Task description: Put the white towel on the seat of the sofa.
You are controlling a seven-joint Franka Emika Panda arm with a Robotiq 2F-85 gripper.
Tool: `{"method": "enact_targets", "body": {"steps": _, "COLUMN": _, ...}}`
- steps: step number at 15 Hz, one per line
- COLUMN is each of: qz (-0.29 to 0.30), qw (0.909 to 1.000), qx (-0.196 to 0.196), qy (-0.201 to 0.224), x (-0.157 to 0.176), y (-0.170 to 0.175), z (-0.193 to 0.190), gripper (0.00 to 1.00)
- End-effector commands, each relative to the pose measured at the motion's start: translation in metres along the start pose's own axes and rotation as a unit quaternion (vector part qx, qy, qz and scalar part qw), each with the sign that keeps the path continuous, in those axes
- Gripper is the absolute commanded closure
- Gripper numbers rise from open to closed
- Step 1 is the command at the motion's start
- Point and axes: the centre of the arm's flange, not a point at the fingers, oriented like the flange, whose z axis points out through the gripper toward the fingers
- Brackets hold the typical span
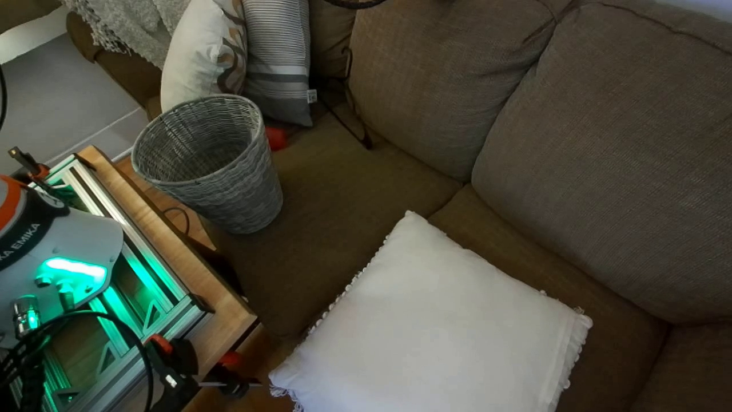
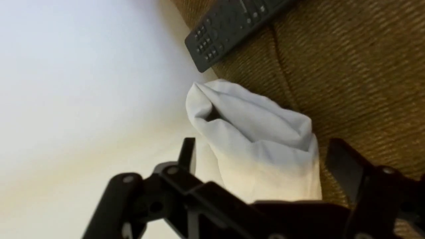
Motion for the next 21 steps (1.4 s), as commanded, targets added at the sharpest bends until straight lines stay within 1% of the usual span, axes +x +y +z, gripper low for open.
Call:
{"method": "enact_targets", "body": {"steps": 1, "qz": -0.013, "qw": 0.9997, "qx": -0.017, "qy": 0.005, "x": -0.001, "y": -0.003, "z": 0.009, "gripper": 0.0}}
{"method": "enact_targets", "body": {"steps": 2, "qz": -0.021, "qw": 0.9992, "qx": -0.032, "qy": 0.009, "x": 0.0, "y": -0.004, "z": 0.015, "gripper": 0.0}}
{"method": "enact_targets", "body": {"steps": 4, "qz": -0.028, "qw": 0.9985, "qx": -0.045, "qy": 0.015, "x": 0.004, "y": -0.006, "z": 0.019, "gripper": 0.0}}
{"method": "enact_targets", "body": {"steps": 6, "qz": -0.037, "qw": 0.9989, "qx": -0.028, "qy": 0.008, "x": 0.001, "y": -0.014, "z": 0.023, "gripper": 0.0}}
{"method": "enact_targets", "body": {"steps": 7, "qz": -0.066, "qw": 0.9978, "qx": -0.01, "qy": -0.003, "x": -0.001, "y": -0.018, "z": 0.023, "gripper": 0.0}}
{"method": "enact_targets", "body": {"steps": 8, "qz": -0.079, "qw": 0.9969, "qx": 0.001, "qy": -0.007, "x": -0.004, "y": -0.023, "z": 0.022, "gripper": 0.0}}
{"method": "enact_targets", "body": {"steps": 9, "qz": -0.084, "qw": 0.9964, "qx": 0.001, "qy": -0.011, "x": -0.004, "y": -0.028, "z": 0.023, "gripper": 0.0}}
{"method": "enact_targets", "body": {"steps": 11, "qz": -0.047, "qw": 0.9977, "qx": -0.047, "qy": -0.012, "x": -0.002, "y": -0.033, "z": 0.03, "gripper": 0.0}}
{"method": "enact_targets", "body": {"steps": 14, "qz": 0.014, "qw": 0.995, "qx": -0.099, "qy": 0.009, "x": 0.008, "y": -0.025, "z": 0.035, "gripper": 0.0}}
{"method": "enact_targets", "body": {"steps": 15, "qz": 0.027, "qw": 0.9936, "qx": -0.109, "qy": 0.016, "x": 0.011, "y": -0.023, "z": 0.036, "gripper": 0.25}}
{"method": "enact_targets", "body": {"steps": 16, "qz": 0.027, "qw": 0.9931, "qx": -0.113, "qy": 0.018, "x": 0.015, "y": -0.026, "z": 0.038, "gripper": 0.27}}
{"method": "enact_targets", "body": {"steps": 17, "qz": 0.026, "qw": 0.9926, "qx": -0.117, "qy": 0.019, "x": 0.017, "y": -0.029, "z": 0.038, "gripper": 0.34}}
{"method": "enact_targets", "body": {"steps": 21, "qz": 0.012, "qw": 0.9925, "qx": -0.122, "qy": 0.004, "x": 0.016, "y": -0.046, "z": 0.039, "gripper": 0.66}}
